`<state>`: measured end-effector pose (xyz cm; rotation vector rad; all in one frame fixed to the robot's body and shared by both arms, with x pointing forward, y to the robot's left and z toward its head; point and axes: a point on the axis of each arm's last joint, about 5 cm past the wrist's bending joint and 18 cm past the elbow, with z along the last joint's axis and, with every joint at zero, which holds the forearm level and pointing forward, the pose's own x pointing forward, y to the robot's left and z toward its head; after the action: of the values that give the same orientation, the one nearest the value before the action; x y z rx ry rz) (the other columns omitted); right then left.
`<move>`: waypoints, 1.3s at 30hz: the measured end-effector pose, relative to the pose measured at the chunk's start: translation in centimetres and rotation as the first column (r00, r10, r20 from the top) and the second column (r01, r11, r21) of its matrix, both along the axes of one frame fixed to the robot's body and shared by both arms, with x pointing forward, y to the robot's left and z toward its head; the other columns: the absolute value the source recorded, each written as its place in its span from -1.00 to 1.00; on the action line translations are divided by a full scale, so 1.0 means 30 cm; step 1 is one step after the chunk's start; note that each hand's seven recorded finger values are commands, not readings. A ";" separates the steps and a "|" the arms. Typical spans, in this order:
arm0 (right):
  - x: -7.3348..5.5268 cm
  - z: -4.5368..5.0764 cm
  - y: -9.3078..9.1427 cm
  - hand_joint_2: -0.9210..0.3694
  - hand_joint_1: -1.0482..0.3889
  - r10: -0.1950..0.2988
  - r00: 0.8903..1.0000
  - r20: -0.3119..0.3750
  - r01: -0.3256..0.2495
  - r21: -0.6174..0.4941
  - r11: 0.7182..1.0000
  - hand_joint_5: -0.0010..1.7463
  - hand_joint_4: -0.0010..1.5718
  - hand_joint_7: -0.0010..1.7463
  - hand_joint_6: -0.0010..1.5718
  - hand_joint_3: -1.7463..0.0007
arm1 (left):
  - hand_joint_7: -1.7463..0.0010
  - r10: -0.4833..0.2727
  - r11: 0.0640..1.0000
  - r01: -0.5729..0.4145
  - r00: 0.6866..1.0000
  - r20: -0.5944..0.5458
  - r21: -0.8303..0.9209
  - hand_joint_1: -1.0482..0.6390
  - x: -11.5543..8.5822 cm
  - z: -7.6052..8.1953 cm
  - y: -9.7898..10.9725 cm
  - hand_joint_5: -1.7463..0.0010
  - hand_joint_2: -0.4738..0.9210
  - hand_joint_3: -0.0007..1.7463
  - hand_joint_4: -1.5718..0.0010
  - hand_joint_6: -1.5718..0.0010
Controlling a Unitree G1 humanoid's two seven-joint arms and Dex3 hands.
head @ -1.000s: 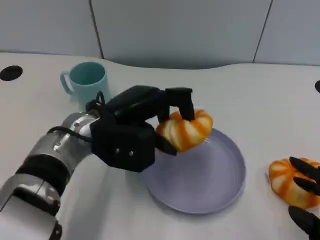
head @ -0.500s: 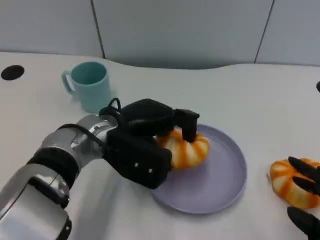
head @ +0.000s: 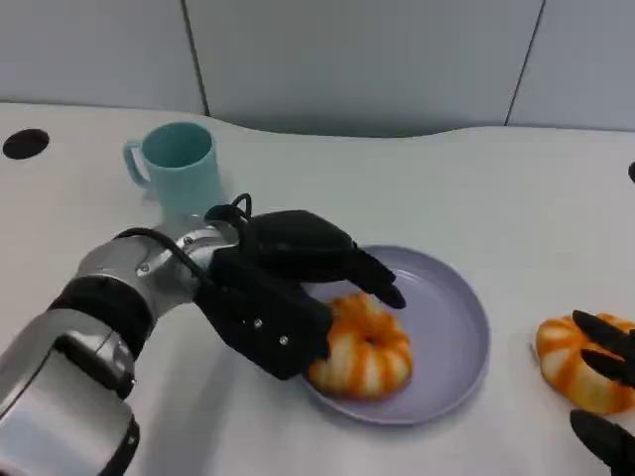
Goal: Grasp the bread from the table and place it into the plate.
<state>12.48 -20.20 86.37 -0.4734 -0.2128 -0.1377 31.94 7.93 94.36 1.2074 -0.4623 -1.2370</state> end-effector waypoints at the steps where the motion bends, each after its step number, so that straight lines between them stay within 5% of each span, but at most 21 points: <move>1: 0.000 0.000 0.000 -1.00 -0.02 0.000 1.000 0.000 0.000 0.000 1.000 -1.00 0.02 -1.00 -0.20 0.62 | 1.00 -0.003 1.000 0.003 1.000 0.001 0.004 -0.49 0.002 0.005 -0.001 0.83 0.97 -1.00 0.84 0.55; 15: 0.000 0.000 0.000 -1.00 -0.02 0.000 1.000 0.000 0.000 -0.001 1.000 -1.00 0.02 -1.00 -0.20 0.63 | 0.98 0.028 0.994 -0.026 0.999 0.016 -0.110 -0.48 0.024 0.058 0.053 0.86 0.97 -1.00 0.87 0.68; 19: -0.003 -0.001 0.001 -1.00 -0.02 0.000 1.000 -0.002 0.000 -0.001 1.000 -1.00 0.01 -1.00 -0.21 0.62 | 0.99 0.111 0.937 -0.135 0.990 -0.091 -0.323 -0.46 0.037 0.083 0.139 0.84 1.00 -0.97 0.84 0.69; 22: -0.007 -0.001 0.001 -1.00 -0.02 -0.001 1.000 -0.006 0.001 0.000 1.000 -0.99 0.02 -1.00 -0.21 0.62 | 0.96 0.142 0.891 -0.209 0.971 -0.190 -0.403 -0.34 0.023 0.049 0.201 0.79 0.97 -0.98 0.76 0.61; 27: -0.008 0.002 0.003 -1.00 -0.02 0.000 1.000 0.000 0.000 0.001 1.000 -0.99 0.03 -1.00 -0.20 0.62 | 0.98 0.205 0.760 -0.412 0.886 -0.416 -0.503 -0.38 -0.038 -0.064 0.307 0.77 0.99 -0.98 0.76 0.61; 34: -0.008 0.002 0.004 -1.00 -0.03 0.001 1.000 -0.001 -0.001 0.000 1.000 -1.00 0.02 -1.00 -0.21 0.62 | 0.92 0.287 0.651 -0.564 0.802 -0.523 -0.508 -0.46 -0.106 -0.112 0.429 0.65 0.98 -0.98 0.52 0.43; 39: -0.011 0.002 0.003 -1.00 -0.02 -0.002 1.000 -0.004 0.002 0.000 1.000 -1.00 0.02 -1.00 -0.21 0.62 | 0.96 0.425 0.556 -0.722 0.673 -0.606 -0.412 -0.48 -0.193 -0.179 0.480 0.07 0.97 -1.00 0.48 0.18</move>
<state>12.16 -20.10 86.43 -0.4734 -0.2083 -0.1383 26.14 22.33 88.98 0.3859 -0.0663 -0.6162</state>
